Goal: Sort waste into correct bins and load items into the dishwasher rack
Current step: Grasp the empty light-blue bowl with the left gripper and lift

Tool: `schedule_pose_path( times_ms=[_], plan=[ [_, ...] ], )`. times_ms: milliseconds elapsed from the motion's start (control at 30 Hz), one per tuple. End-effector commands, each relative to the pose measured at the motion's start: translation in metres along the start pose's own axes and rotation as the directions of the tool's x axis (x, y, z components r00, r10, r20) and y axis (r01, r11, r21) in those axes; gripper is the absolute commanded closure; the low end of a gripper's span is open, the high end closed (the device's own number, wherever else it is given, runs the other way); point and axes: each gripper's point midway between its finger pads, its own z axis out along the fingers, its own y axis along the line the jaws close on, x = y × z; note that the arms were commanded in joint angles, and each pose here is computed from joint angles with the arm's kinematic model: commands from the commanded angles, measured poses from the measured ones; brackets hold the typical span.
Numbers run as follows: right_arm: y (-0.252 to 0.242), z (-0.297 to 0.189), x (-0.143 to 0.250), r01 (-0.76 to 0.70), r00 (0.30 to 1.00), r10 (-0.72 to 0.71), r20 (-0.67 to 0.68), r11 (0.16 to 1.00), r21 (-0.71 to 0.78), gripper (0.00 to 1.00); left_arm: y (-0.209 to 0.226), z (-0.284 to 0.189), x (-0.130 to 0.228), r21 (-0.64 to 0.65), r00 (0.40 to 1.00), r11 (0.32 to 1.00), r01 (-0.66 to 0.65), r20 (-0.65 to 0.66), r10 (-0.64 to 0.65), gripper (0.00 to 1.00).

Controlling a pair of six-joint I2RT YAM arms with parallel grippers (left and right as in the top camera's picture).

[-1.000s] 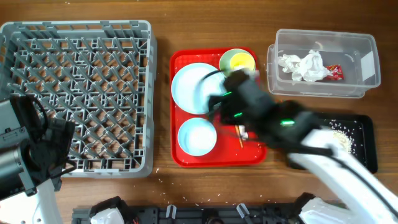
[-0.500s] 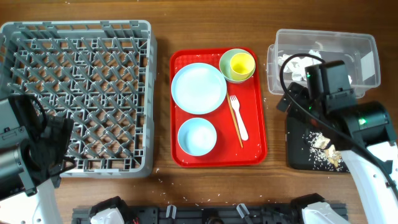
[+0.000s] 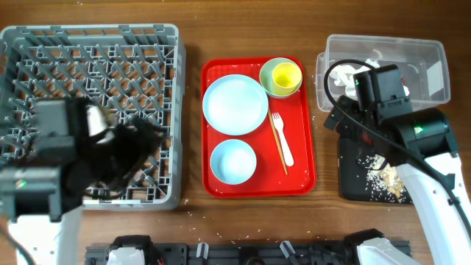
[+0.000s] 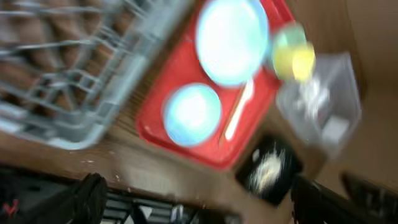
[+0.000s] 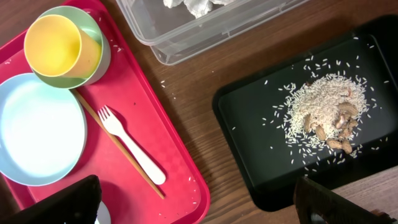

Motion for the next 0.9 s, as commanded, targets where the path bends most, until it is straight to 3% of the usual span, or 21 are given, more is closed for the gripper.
schedule_pose_path(
  times_ms=[0,100,167,267,333,467,567,767,867],
  plan=[
    [-0.002,0.002,-0.005,-0.003,1.000,0.003,0.015,1.000,0.021,0.00,-0.048,0.032,0.043,0.078,0.933,0.945,-0.318,-0.153,0.327,0.06],
    [-0.002,0.002,-0.005,-0.003,1.000,0.003,0.015,1.000,0.021,0.01,-0.069,0.073,0.074,0.050,0.847,0.878,-0.476,-0.244,0.473,0.06],
    [-0.002,0.002,-0.005,-0.002,1.000,0.002,0.014,1.000,0.021,0.00,-0.065,0.108,0.092,-0.067,0.828,0.856,-0.513,-0.303,0.472,0.03],
    [-0.002,0.002,-0.005,-0.003,1.000,0.002,0.015,1.000,0.021,0.00,-0.051,0.155,0.107,-0.249,0.823,0.801,-0.544,-0.343,0.452,0.18],
    [-0.002,0.002,-0.005,-0.002,1.000,0.002,0.014,1.000,0.021,0.00,-0.048,0.180,0.117,-0.304,0.831,0.788,-0.535,-0.360,0.425,0.28],
    [-0.002,0.002,-0.005,-0.003,1.000,0.003,0.015,1.000,0.021,0.00,-0.055,0.232,0.146,-0.300,0.816,0.775,-0.556,-0.377,0.439,0.28],
    [-0.002,0.002,-0.005,-0.003,1.000,0.003,0.015,1.000,0.021,0.00,-0.056,0.260,0.163,-0.293,0.793,0.752,-0.590,-0.383,0.473,0.33],
    [-0.002,0.002,-0.005,-0.003,1.000,0.003,0.015,1.000,0.021,0.00,-0.048,0.272,0.147,-0.372,0.794,0.702,-0.608,-0.314,0.521,0.43],
    [-0.002,0.002,-0.005,-0.003,1.000,0.002,0.015,1.000,0.021,0.00,-0.051,0.274,0.146,-0.370,0.794,0.703,-0.608,-0.299,0.530,0.43]
  ],
)
